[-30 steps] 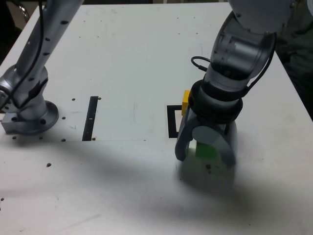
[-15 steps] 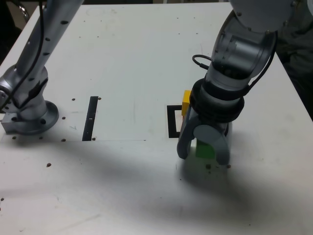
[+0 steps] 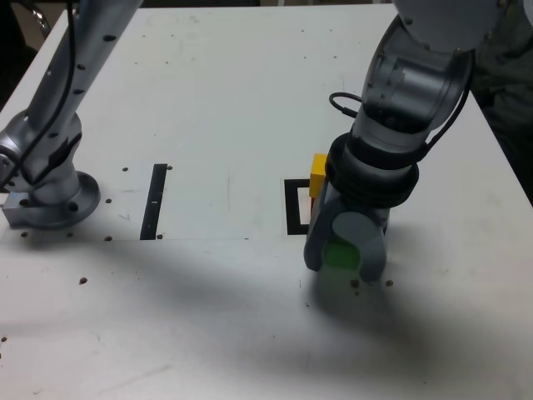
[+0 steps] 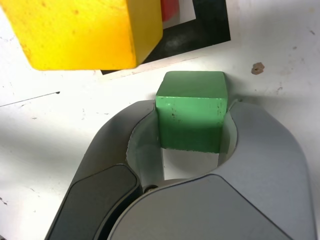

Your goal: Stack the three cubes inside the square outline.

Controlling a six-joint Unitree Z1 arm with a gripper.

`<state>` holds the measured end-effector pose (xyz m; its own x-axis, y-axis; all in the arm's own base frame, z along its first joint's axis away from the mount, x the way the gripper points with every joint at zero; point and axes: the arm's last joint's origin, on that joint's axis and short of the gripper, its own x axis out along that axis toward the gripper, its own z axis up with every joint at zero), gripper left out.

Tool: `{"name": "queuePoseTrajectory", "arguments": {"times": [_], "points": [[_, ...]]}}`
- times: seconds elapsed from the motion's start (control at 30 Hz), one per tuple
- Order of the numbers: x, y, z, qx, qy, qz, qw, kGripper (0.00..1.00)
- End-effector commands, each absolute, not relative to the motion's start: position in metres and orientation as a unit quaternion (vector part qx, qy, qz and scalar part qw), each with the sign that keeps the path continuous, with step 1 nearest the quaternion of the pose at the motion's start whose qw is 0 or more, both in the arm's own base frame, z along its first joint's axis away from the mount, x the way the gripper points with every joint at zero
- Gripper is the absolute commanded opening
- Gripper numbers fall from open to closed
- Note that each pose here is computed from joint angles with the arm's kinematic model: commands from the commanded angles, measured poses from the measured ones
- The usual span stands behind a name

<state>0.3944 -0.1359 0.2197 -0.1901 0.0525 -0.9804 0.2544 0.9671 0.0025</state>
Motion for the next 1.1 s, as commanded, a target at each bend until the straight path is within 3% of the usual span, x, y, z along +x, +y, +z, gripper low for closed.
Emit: {"name": "queuePoseTrajectory", "arguments": {"times": [0.0, 0.13, 0.47, 0.6, 0.77, 1.07], "points": [[0.39, -0.143, 0.227, 0.105, 0.768, -0.081, 0.627, 0.22], [0.38, -0.156, 0.242, 0.117, 0.766, -0.079, 0.627, 0.22], [0.351, -0.167, 0.305, 0.141, 0.751, -0.067, 0.642, 0.22], [0.344, -0.159, 0.323, 0.142, 0.743, -0.064, 0.651, 0.22], [0.344, -0.142, 0.332, 0.134, 0.741, -0.063, 0.654, 0.22], [0.352, -0.096, 0.332, 0.113, 0.753, -0.061, 0.645, 0.21]]}}
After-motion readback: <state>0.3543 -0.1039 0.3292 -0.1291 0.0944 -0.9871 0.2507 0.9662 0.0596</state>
